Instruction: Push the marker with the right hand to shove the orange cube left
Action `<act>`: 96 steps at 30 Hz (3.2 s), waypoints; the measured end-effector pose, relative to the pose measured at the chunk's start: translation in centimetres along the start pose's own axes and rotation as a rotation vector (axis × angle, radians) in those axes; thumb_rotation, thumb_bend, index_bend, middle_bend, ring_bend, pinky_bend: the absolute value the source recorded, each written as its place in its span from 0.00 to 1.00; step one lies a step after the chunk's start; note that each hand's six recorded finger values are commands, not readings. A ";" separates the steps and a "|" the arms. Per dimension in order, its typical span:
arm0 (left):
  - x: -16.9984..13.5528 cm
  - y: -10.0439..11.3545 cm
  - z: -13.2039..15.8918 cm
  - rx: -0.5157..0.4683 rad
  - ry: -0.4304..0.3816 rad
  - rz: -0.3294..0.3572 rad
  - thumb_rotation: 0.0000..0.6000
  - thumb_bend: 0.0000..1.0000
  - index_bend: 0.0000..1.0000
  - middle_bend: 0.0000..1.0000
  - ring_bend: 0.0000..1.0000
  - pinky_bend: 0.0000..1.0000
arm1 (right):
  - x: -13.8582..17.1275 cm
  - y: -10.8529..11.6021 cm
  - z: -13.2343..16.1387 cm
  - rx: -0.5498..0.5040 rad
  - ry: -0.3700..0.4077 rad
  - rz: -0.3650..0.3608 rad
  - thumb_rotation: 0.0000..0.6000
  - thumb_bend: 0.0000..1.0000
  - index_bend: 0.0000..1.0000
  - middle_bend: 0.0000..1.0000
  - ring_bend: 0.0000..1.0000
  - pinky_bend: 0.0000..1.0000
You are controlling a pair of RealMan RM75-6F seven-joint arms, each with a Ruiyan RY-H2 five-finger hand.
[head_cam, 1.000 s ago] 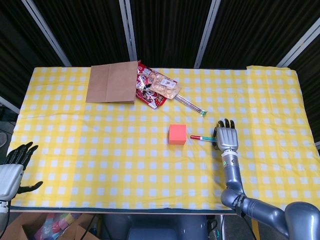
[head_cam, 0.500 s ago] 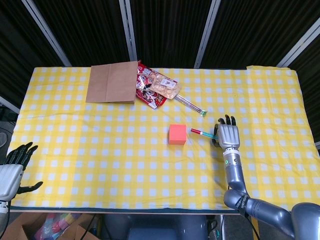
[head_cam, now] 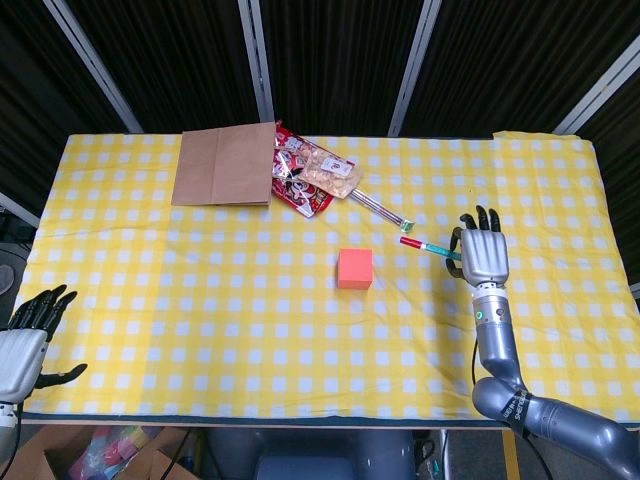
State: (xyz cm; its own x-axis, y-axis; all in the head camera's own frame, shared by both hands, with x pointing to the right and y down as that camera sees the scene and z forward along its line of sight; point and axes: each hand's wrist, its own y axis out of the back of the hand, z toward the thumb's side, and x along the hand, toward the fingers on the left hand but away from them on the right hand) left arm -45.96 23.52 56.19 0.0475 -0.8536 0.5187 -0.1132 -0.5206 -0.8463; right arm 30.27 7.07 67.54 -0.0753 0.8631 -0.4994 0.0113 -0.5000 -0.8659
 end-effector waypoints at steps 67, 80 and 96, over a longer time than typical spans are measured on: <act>0.0 0.0 0.3 -0.040 -0.016 -0.036 1.00 0.00 0.00 0.00 0.00 0.08 | 1.9 -4.9 7.8 0.144 0.215 0.032 1.00 0.55 0.67 0.24 0.01 0.00; 0.2 0.0 0.1 -0.058 -0.008 -0.043 1.00 0.00 0.00 0.00 0.00 0.08 | 1.7 -6.3 13.0 0.102 0.268 0.060 1.00 0.55 0.67 0.24 0.01 0.00; 0.3 0.1 0.0 -0.066 -0.003 -0.052 1.00 0.00 0.00 0.00 0.00 0.08 | 2.0 -6.3 15.3 0.136 0.297 0.036 1.00 0.55 0.67 0.24 0.01 0.00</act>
State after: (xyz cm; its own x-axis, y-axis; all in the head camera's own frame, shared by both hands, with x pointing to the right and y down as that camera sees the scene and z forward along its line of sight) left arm -46.00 23.21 56.31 0.0578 -0.8256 0.5613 -0.1761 -0.5618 -0.8083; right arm 14.75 10.84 72.45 0.2169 0.8179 -0.5329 -0.1257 -0.5180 -0.8461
